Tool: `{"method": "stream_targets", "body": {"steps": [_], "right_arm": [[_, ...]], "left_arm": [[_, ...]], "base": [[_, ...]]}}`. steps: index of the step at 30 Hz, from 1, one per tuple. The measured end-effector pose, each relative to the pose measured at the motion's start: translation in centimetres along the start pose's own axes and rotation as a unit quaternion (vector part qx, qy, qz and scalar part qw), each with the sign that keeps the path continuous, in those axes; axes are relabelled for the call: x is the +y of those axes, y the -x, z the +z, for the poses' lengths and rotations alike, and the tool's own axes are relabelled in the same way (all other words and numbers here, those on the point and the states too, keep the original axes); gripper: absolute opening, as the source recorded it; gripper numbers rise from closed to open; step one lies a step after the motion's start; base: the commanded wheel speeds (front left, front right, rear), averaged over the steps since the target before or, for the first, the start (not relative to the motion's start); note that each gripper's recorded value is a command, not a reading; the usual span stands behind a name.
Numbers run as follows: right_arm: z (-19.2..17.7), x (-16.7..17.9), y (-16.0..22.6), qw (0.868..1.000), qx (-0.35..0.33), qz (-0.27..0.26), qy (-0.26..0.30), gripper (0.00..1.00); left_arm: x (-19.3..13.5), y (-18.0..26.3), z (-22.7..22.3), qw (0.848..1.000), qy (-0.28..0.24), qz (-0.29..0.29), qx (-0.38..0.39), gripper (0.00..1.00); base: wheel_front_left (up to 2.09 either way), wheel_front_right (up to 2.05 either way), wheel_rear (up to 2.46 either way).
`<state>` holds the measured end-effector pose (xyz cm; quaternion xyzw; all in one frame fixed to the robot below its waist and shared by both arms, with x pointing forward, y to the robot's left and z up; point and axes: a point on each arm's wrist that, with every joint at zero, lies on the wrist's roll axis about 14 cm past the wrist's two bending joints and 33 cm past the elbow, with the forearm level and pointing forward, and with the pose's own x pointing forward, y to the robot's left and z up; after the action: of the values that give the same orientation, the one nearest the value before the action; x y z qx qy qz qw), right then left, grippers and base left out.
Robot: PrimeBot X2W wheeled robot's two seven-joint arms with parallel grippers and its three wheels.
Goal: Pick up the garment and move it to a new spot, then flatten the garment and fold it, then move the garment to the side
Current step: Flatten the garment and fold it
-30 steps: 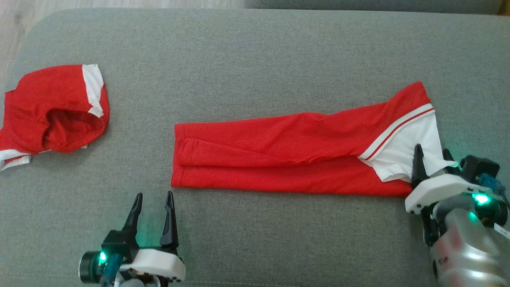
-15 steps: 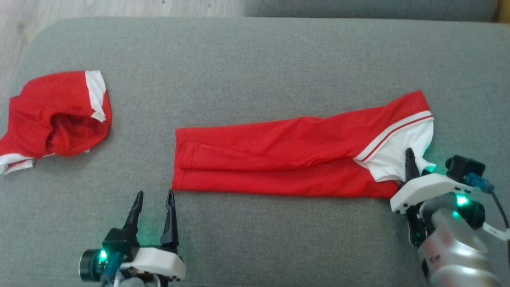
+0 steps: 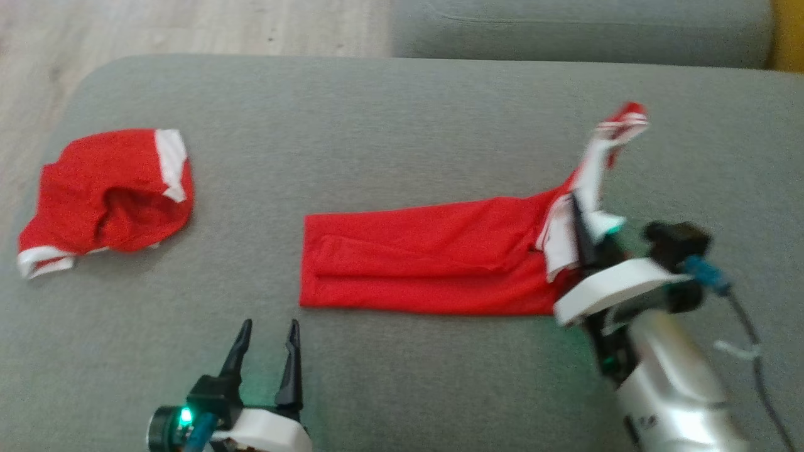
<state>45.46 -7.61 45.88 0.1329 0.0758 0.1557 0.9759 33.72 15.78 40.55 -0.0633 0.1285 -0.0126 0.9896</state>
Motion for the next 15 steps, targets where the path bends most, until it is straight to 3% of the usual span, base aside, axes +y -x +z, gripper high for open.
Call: {"method": "stream_targets", "body": {"steps": [1,4,15], "right_arm": [[-1.2,3.6,-0.1,0.999,0.014,0.048,-0.014,0.0],[-3.1,7.8,0.0,0.993,0.045,0.105,-0.034,0.0],[-7.2,19.2,-0.7,0.957,0.13,0.25,-0.066,0.0]], "left_arm": [[0.0,0.4,-0.1,1.0,0.003,0.002,0.0,1.0],[0.4,1.3,-0.4,1.0,0.005,0.008,0.003,1.0],[4.3,5.9,-1.4,0.996,0.019,0.087,0.003,1.0]], "base": [[0.0,0.0,0.0],[0.0,0.0,0.0],[0.0,0.0,0.0]]}}
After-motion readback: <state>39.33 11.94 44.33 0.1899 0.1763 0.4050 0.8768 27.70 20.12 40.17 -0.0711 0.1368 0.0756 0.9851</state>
